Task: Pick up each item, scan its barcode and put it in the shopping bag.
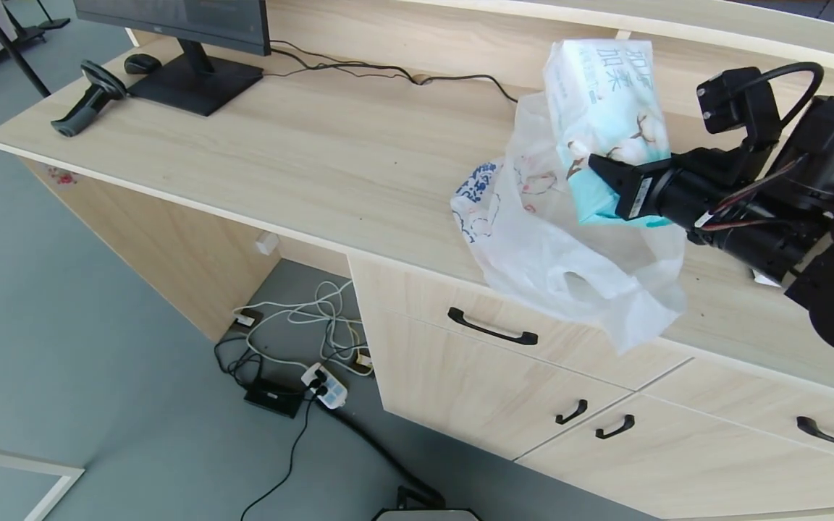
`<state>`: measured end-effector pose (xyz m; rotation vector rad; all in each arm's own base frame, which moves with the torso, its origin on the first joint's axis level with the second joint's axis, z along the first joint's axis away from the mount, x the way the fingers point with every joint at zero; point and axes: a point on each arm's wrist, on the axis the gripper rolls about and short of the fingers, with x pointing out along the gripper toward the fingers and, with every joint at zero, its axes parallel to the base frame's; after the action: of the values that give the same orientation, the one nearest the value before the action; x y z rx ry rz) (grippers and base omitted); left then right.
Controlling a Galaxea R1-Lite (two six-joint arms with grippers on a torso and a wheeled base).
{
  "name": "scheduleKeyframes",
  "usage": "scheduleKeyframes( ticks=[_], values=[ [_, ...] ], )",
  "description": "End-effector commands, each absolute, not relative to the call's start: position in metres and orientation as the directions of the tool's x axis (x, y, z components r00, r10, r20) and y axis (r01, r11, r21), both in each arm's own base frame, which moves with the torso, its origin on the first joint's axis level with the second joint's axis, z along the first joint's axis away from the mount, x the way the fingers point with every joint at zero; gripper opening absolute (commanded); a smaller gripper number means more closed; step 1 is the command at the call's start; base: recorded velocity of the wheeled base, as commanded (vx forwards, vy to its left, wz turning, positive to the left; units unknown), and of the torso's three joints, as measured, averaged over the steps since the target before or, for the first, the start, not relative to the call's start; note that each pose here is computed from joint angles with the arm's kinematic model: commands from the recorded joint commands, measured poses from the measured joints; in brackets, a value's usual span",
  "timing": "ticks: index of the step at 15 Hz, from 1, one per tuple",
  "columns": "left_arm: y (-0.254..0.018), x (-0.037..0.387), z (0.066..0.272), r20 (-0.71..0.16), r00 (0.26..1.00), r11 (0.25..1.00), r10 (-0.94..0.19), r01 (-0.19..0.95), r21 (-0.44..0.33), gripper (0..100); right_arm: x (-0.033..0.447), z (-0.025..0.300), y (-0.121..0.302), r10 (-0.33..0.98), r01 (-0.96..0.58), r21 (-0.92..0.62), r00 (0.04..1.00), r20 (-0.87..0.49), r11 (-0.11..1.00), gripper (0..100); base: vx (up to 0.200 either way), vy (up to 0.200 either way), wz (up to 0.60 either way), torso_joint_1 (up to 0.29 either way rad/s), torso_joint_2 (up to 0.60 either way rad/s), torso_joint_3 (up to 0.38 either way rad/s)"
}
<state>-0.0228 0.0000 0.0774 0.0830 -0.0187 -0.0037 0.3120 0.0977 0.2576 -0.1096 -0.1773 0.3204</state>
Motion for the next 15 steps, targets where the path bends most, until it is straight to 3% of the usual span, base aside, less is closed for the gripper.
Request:
scheduleKeyframes(
  ticks=[1,5,6,11,15],
  values=[
    [0.0,-0.023,0.077,0.017,1.0,0.997,-0.005,0.003,0.083,100,0.305,0.23,0.097,0.326,-0.312,-0.147,0.942,0.081,0.939,0,0.0,0.0,0.0,0.0,0.0,0.0],
    [0.0,-0.023,0.078,0.02,1.0,0.997,-0.005,0.003,0.083,100,0.307,0.224,0.099,0.323,-0.31,-0.146,0.944,0.074,0.939,0,0.0,0.0,0.0,0.0,0.0,0.0],
    [0.0,-0.023,0.078,0.018,1.0,0.997,-0.005,0.003,0.083,100,0.306,0.221,0.099,0.307,-0.296,-0.145,0.95,0.061,0.944,100,0.0,0.0,0.0,0.0,0.0,0.0],
    [0.0,-0.023,0.078,0.02,1.0,0.997,-0.005,0.003,0.083,100,0.301,0.207,0.1,0.308,-0.303,-0.142,0.951,0.014,0.942,100,0.0,0.0,0.0,0.0,0.0,0.0],
    [0.0,-0.023,0.078,0.02,1.0,0.997,-0.005,0.003,0.083,100,0.293,0.228,0.097,0.306,-0.29,-0.144,0.946,0.103,0.946,100,0.0,0.0,0.0,0.0,0.0,0.0]
  ],
)
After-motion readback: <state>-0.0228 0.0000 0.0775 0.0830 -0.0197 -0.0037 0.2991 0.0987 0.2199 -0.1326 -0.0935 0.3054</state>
